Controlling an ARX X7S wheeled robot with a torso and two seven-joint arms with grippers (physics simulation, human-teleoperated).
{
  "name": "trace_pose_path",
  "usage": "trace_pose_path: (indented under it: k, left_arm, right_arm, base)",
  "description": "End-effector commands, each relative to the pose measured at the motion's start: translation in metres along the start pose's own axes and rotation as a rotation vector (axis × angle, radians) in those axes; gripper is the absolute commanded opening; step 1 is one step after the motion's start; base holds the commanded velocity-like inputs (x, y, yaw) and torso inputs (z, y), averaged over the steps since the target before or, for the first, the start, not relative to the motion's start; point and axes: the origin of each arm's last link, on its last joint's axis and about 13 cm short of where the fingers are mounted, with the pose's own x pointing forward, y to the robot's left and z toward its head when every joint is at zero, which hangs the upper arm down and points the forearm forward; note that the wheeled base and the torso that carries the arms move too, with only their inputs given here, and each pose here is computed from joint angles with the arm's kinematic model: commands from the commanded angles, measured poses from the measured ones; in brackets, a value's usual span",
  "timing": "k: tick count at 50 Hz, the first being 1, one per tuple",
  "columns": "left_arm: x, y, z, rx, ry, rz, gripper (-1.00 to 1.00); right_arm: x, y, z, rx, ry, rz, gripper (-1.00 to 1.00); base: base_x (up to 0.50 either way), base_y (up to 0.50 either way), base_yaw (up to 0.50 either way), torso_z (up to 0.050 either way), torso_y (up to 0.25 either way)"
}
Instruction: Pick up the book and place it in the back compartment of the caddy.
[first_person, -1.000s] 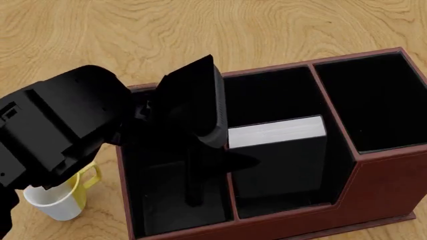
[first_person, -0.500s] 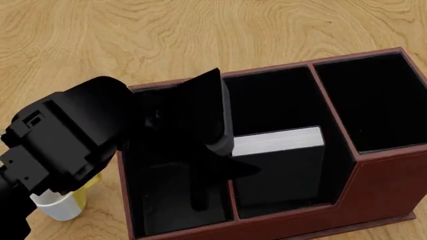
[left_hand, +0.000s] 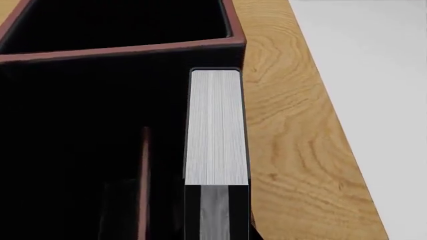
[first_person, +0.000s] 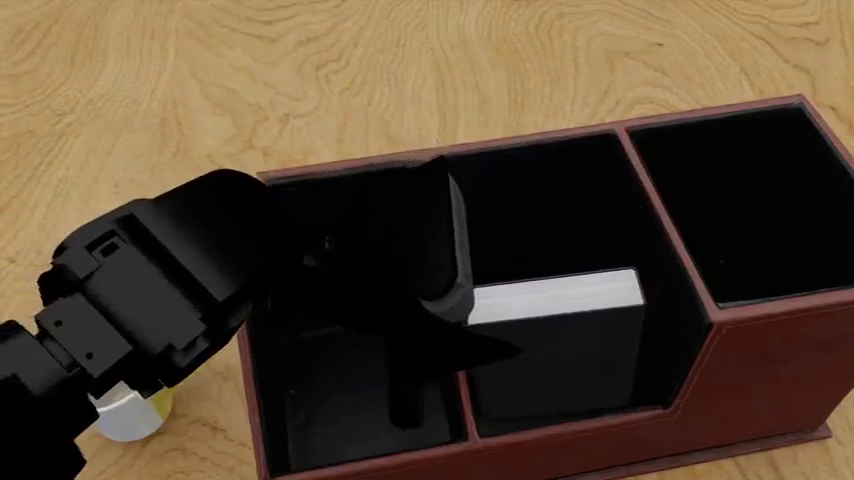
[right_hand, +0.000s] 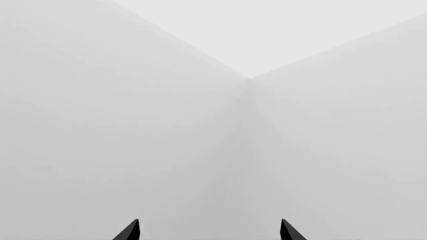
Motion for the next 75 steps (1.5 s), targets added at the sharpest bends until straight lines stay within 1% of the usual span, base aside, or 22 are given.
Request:
trace_pose_path:
  k: [1,18,39,40,43,65,69,75]
  left_arm:
    - [0.005,0.0,0.001,-0.022,-0.051,-0.005,-1.0]
    - [0.011,-0.004,-0.008,-0.035,-0.05,-0.016,-1.0]
    - [0.013,-0.005,-0.011,-0.039,-0.049,-0.015,-1.0]
    - [0.013,-0.005,-0.011,-0.044,-0.049,-0.012,1.0]
    - [0.013,-0.006,-0.01,-0.053,-0.046,-0.011,1.0]
    - [0.012,-0.004,-0.007,-0.047,-0.054,0.001,1.0]
    - [0.009,-0.003,0.001,-0.041,-0.07,0.004,1.0]
    - [0.0,0.002,0.019,-0.022,-0.106,0.015,1.0]
  right_arm:
    - [-0.001,-0.001,-0.001,-0.003,0.005,-0.004,1.0]
    - [-0.002,-0.002,-0.004,-0.01,0.012,-0.007,1.0]
    - [-0.002,-0.003,-0.006,-0.012,0.019,-0.007,1.0]
    - [-0.002,-0.003,-0.006,-0.012,0.019,-0.007,1.0]
    - [-0.003,-0.003,-0.006,-0.013,0.019,-0.008,1.0]
    - [-0.004,-0.005,-0.005,-0.009,0.017,-0.013,1.0]
    - [-0.004,-0.006,-0.005,-0.008,0.016,-0.015,1.0]
    - [-0.004,-0.006,-0.004,-0.002,0.014,-0.017,1.0]
  base:
    - [0.0,0.0,0.0,0.0,0.0]
    - [0.0,0.0,0.0,0.0,0.001]
    - [0.0,0.0,0.0,0.0,0.0]
    - [0.0,0.0,0.0,0.0,0.0]
    - [0.0,0.0,0.0,0.0,0.0]
    - [0.0,0.0,0.0,0.0,0.0]
    - [0.0,0.0,0.0,0.0,0.0]
    - [0.0,0.0,0.0,0.0,0.0]
